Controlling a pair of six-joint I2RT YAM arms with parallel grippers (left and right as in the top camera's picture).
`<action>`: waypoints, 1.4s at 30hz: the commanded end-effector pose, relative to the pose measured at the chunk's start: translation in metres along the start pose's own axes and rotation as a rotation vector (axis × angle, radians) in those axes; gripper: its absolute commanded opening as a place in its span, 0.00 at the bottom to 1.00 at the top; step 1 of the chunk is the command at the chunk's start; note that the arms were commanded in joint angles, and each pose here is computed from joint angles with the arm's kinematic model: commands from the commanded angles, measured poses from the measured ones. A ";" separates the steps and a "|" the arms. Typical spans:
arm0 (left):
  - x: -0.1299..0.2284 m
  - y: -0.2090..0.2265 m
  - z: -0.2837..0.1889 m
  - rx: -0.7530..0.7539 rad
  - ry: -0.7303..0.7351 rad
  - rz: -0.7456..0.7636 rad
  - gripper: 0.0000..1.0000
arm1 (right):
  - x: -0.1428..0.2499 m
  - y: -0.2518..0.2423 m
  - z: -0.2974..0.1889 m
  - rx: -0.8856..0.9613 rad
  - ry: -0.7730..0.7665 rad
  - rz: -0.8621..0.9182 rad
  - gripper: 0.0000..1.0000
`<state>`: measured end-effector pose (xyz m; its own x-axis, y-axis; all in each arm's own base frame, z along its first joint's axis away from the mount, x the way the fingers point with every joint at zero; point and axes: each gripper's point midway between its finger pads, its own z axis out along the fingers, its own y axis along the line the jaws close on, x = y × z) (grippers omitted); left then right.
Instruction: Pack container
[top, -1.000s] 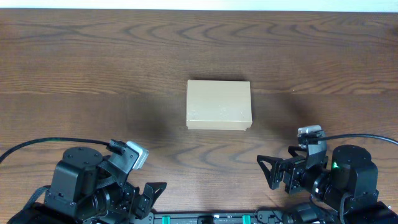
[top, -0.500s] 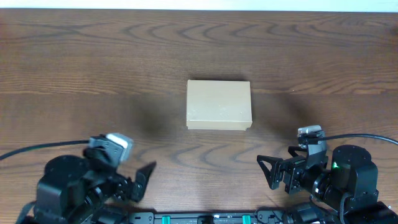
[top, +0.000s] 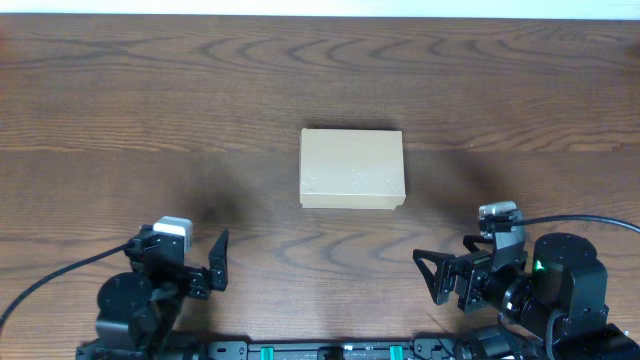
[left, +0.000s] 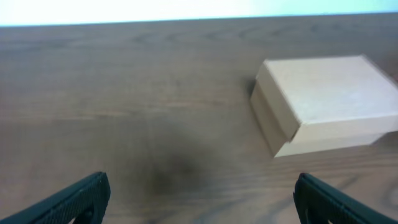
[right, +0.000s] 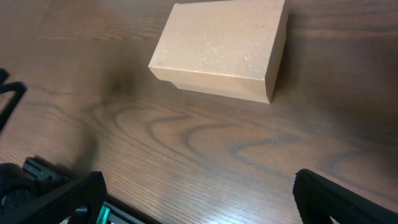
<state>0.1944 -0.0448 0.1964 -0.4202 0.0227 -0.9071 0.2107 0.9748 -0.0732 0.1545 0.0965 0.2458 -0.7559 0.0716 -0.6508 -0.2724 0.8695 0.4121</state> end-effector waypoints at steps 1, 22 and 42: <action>0.012 0.007 0.010 -0.025 -0.039 -0.026 0.95 | 0.002 0.001 0.001 -0.009 0.007 0.008 0.99; 0.050 0.012 0.058 -0.012 -0.151 -0.100 0.95 | 0.002 0.001 0.001 -0.009 0.007 0.008 0.99; 0.050 0.012 0.058 -0.013 -0.148 -0.100 0.95 | 0.002 0.001 0.001 -0.009 0.007 0.008 0.99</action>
<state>0.2263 -0.0465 0.1369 -0.2866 -0.1010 -0.9527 0.1786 0.9714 -0.1567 0.1544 0.0965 0.2458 -0.7559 0.0713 -0.6508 -0.2727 0.8694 0.4121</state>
